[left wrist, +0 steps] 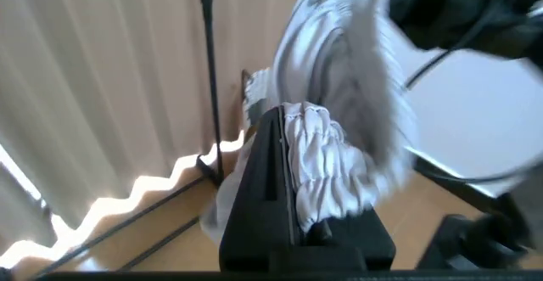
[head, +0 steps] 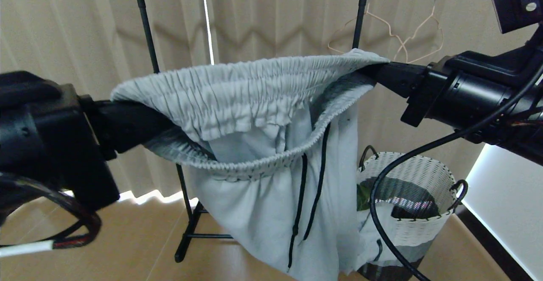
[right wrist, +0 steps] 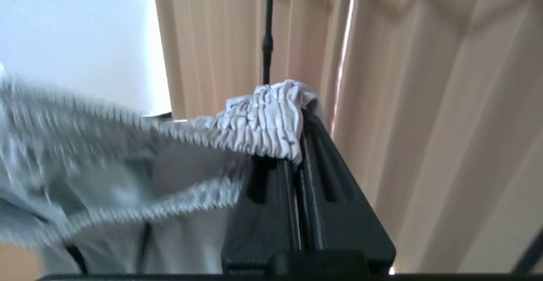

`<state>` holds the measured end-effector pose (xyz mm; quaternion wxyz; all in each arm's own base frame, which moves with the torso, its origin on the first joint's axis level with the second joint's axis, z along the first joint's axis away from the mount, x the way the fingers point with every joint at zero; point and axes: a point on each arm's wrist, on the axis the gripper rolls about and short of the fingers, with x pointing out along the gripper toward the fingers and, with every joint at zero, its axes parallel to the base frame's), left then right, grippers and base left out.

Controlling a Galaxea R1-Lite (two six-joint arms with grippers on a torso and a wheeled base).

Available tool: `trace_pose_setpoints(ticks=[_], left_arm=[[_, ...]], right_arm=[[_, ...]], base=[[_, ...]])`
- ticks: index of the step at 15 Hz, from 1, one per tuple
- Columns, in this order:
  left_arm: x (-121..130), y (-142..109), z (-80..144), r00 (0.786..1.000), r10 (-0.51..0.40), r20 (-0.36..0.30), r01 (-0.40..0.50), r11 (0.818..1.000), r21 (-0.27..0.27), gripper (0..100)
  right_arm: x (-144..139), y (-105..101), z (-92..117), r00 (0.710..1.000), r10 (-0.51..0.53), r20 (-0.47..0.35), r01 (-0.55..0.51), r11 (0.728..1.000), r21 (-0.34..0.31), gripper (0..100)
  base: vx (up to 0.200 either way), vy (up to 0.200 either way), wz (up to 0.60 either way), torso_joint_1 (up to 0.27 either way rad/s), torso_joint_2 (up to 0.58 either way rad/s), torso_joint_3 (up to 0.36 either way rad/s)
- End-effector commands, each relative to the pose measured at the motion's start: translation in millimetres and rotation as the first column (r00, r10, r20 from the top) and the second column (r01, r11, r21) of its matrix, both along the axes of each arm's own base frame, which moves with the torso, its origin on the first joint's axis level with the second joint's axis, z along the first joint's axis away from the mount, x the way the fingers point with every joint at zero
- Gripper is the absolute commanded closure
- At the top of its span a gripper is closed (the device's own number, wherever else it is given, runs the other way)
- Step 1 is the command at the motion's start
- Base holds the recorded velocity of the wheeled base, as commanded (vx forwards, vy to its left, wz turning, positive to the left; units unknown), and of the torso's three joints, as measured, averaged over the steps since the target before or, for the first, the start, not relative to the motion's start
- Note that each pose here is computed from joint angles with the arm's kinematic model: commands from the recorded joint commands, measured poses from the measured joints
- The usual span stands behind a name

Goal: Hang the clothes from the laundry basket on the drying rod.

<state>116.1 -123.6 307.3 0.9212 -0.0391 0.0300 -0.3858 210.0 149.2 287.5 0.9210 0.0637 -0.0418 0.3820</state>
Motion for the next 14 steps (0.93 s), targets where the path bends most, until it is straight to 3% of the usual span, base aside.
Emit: trace_pose_setpoints(ticks=[1,2,4,6,9,12,14], left_arm=[[-0.7,26.3,29.7,0.995,0.064,0.073,-0.058,0.996,-0.072,100],[2.4,25.8,31.0,0.995,0.072,0.067,-0.068,0.996,-0.066,100],[13.9,16.5,14.9,0.997,0.072,-0.005,-0.072,0.997,0.001,100],[37.0,-1.0,-5.1,0.992,0.098,-0.083,-0.092,0.993,0.077,100],[61.1,-21.5,-15.0,0.986,0.111,-0.124,-0.095,0.988,0.125,100],[77.6,-26.5,-3.8,0.977,0.146,-0.154,-0.113,0.971,0.209,100],[80.6,-28.3,4.7,0.976,0.148,-0.159,-0.113,0.97,0.215,100]], right_arm=[[3.2,1.8,3.7,1.0,-0.003,0.014,0.003,1.0,0.01,100],[2.7,0.9,4.5,1.0,-0.007,0.018,0.006,1.0,0.011,100],[4.8,-2.1,0.4,1.0,-0.027,0.005,0.027,1.0,-0.002,100],[12.2,-16.4,-1.8,0.996,-0.093,0.004,0.093,0.996,-0.009,100],[21.2,-40.2,-11.0,0.981,-0.192,-0.011,0.192,0.981,-0.037,100],[20.1,-45.4,-30.6,0.975,-0.212,-0.063,0.208,0.976,-0.07,100],[18.7,-46.1,-32.0,0.974,-0.217,-0.067,0.212,0.975,-0.073,100]], base=[[0.0,0.0,0.0,0.0,0.0,0.0],[0.0,0.0,0.0,0.0,0.0,0.0],[0.0,0.0,0.0,0.0,0.0,0.0],[0.0,0.0,0.0,0.0,0.0,0.0],[0.0,0.0,0.0,0.0,0.0,0.0],[0.0,0.0,0.0,0.0,0.0,0.0],[0.0,0.0,0.0,0.0,0.0,0.0]])
